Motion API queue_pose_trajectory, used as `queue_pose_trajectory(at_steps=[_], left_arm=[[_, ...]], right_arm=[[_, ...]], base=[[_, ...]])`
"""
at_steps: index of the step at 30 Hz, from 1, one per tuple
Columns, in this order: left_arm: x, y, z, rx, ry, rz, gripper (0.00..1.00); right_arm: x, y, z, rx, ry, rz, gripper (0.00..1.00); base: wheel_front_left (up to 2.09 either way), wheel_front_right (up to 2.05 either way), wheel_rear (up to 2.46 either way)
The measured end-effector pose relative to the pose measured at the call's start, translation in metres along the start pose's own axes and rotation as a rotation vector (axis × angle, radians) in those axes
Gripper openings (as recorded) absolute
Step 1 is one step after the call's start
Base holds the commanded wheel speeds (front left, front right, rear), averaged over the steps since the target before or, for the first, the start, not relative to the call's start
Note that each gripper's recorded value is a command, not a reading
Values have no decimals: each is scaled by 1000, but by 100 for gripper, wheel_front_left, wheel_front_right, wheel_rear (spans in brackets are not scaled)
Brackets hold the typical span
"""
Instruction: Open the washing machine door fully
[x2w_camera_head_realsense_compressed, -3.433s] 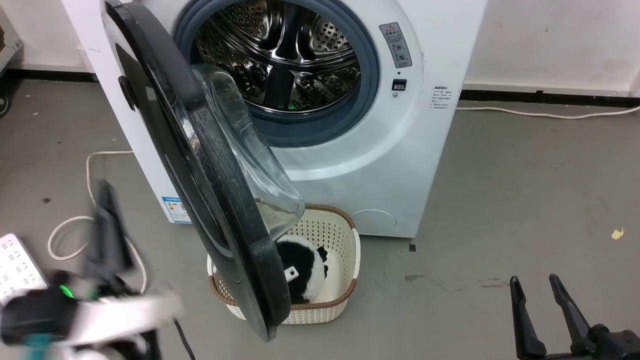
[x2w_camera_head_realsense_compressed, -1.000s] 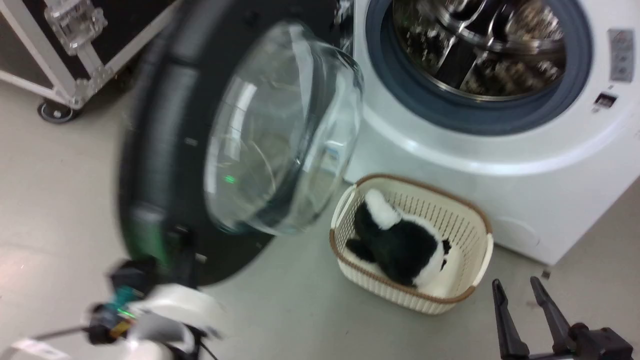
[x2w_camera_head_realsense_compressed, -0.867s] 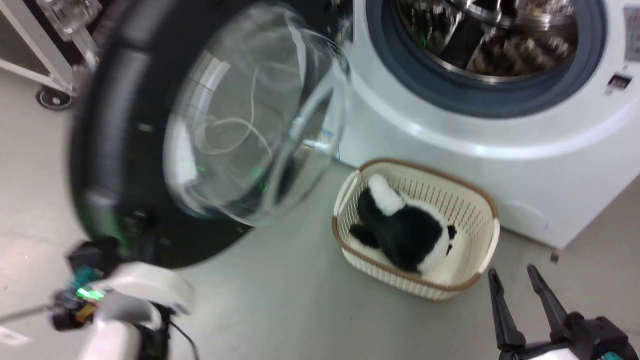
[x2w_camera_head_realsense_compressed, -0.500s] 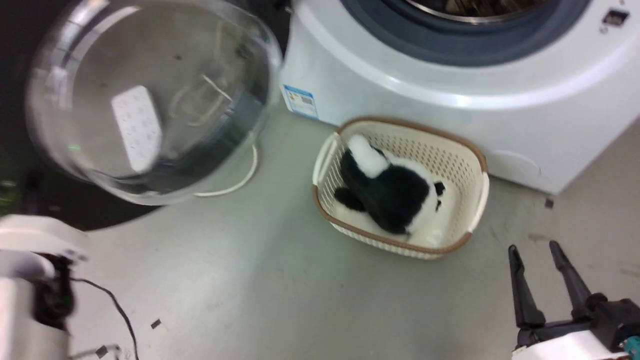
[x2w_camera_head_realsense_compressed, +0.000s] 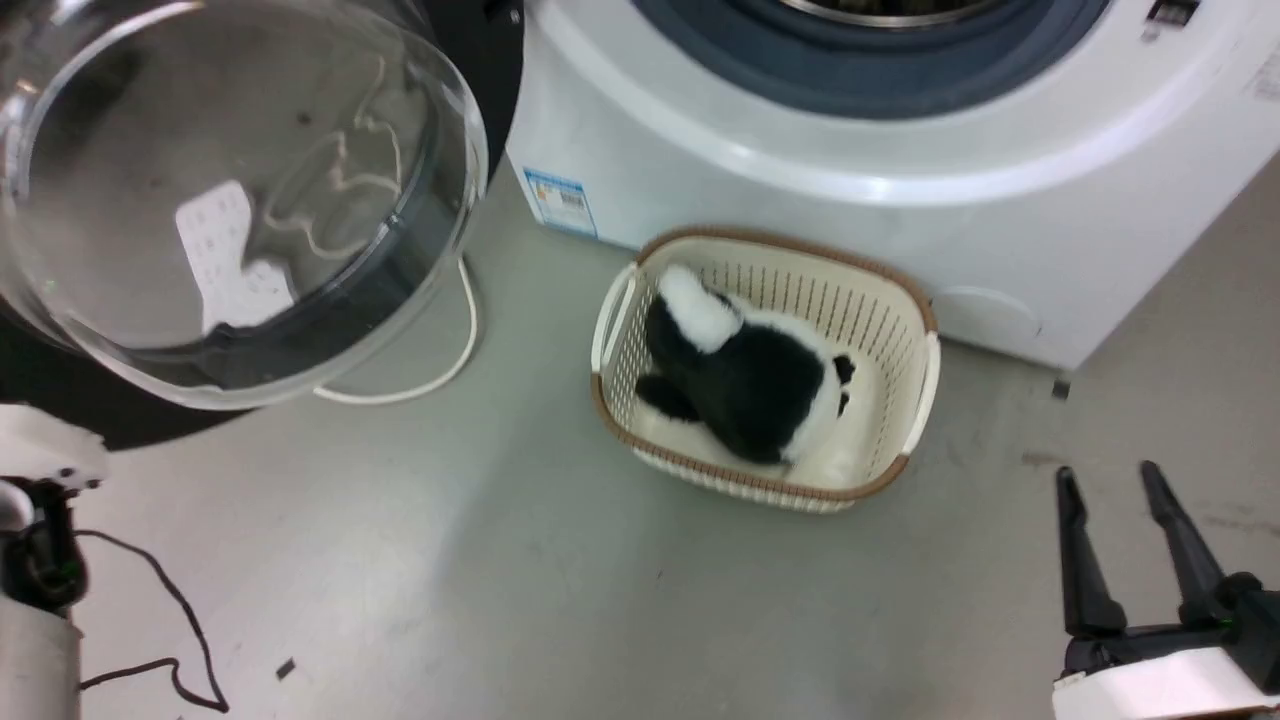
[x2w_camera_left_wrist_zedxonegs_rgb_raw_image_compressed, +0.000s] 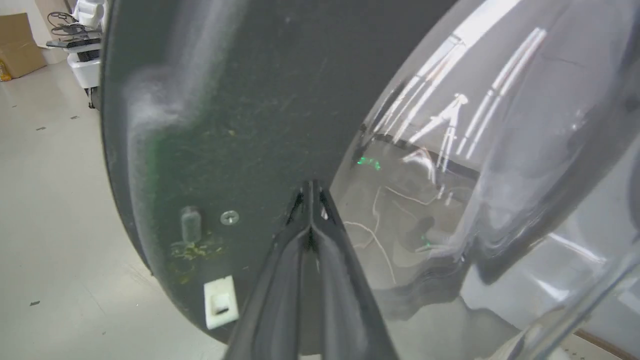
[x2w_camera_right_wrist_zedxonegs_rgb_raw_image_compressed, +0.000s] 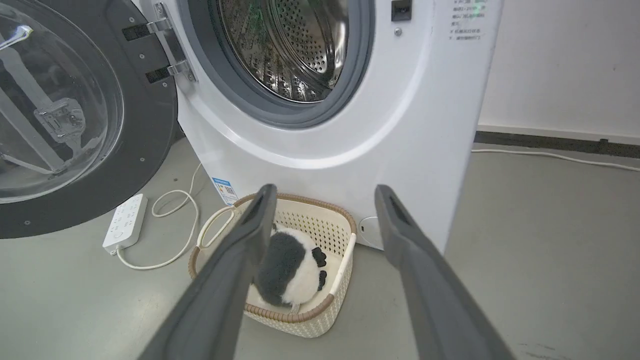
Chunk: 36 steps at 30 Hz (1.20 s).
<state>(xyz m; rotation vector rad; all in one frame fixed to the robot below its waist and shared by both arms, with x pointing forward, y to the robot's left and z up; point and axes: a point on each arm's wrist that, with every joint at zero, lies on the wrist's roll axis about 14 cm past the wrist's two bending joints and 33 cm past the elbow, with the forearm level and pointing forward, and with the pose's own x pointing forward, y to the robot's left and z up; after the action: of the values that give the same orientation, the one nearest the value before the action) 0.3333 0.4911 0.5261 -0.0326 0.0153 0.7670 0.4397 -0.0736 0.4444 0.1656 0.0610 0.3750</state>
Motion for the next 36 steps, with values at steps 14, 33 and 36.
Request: queue_pose_trajectory(at_steps=[14, 33, 36], left_arm=[[-102, -134, 25, -102, -180, -450, 0], [-216, -242, -41, -70, -15, -788, 100], [-218, -241, -41, -61, -21, -782, 100]], right_arm=[[-46, -15, 83, -69, -207, -107, 100], [-131, -45, 92, -88, -232, -282, 100], [-132, -46, 91, -86, -231, -284, 100]], base=[[0, 0, 0], [0, 0, 0], [0, 0, 0]])
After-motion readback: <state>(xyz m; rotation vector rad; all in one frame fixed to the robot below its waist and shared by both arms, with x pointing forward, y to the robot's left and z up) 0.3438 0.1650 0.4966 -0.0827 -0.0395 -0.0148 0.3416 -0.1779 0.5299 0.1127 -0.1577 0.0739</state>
